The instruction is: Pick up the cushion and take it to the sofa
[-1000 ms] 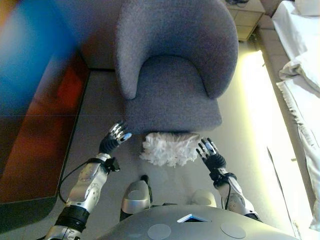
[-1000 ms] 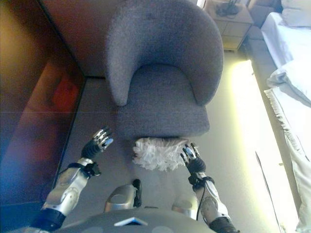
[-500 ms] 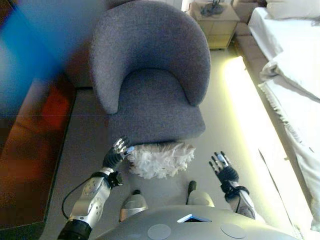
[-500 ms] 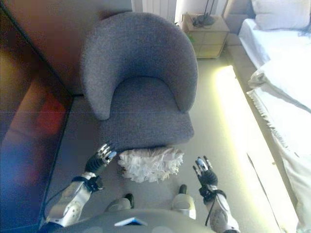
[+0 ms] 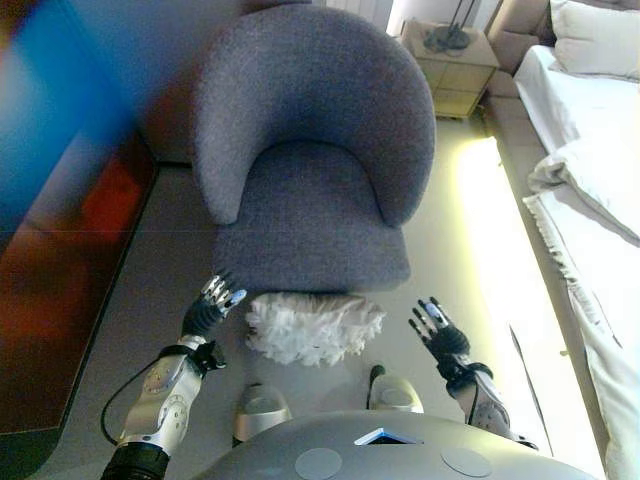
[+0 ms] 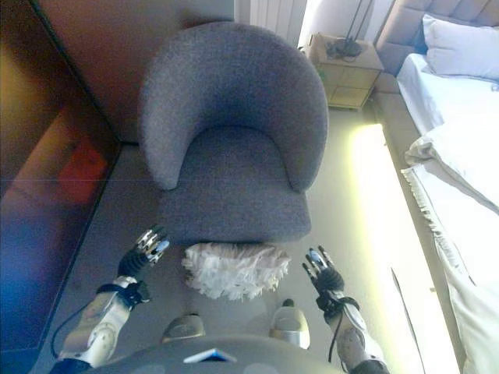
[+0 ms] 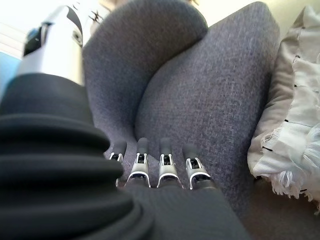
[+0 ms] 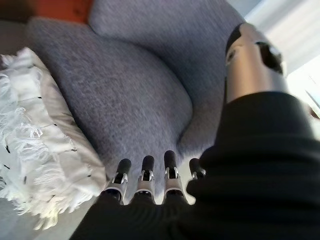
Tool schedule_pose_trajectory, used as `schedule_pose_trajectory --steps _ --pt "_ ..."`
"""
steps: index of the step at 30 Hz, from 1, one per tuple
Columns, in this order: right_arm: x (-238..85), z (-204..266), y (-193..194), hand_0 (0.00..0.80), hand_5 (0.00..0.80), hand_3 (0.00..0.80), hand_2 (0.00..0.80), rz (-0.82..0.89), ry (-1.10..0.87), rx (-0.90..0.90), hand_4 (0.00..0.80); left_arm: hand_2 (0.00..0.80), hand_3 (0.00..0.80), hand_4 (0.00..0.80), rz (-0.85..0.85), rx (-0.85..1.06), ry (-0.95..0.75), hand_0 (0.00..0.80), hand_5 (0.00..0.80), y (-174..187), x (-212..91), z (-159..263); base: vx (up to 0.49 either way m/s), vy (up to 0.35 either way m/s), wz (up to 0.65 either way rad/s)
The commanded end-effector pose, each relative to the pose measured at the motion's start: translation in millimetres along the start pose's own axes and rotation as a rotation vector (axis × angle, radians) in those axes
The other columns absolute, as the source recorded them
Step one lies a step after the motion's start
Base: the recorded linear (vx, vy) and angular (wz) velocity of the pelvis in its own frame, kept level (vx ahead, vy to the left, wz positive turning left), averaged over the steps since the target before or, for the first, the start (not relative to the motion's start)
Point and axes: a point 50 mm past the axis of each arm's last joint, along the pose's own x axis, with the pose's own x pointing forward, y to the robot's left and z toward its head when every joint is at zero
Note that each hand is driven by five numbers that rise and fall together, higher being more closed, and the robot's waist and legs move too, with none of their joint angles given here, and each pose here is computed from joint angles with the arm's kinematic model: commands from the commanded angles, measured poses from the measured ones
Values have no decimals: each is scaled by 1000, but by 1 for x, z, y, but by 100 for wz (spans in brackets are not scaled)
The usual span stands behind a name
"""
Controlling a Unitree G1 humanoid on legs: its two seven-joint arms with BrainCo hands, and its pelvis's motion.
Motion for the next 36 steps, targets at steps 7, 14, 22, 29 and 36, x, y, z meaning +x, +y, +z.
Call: schedule_pose_trajectory --steps 7,14,22,29,36 --pt "-5 25 -1 0 0 0 0 25 -110 -105 0 0 0 0 -47 5 -55 0 0 -17 -1 5 158 -193 25" --pt "-12 29 -9 0 0 0 0 18 -133 -94 0 0 0 0 -63 -3 -62 0 0 -18 -5 3 124 116 26" --pt "-11 30 -3 0 0 0 0 21 -204 -37 0 0 0 0 -135 21 -62 0 0 -22 -3 7 168 135 -13" --pt "-2 25 1 0 0 0 0 14 -179 -49 0 0 0 0 -82 144 -92 0 0 -10 10 24 127 121 -31" --pt "18 39 22 0 0 0 0 55 -207 -92 0 0 0 0 -23 186 -214 0 0 -2 24 56 -61 -90 -49"
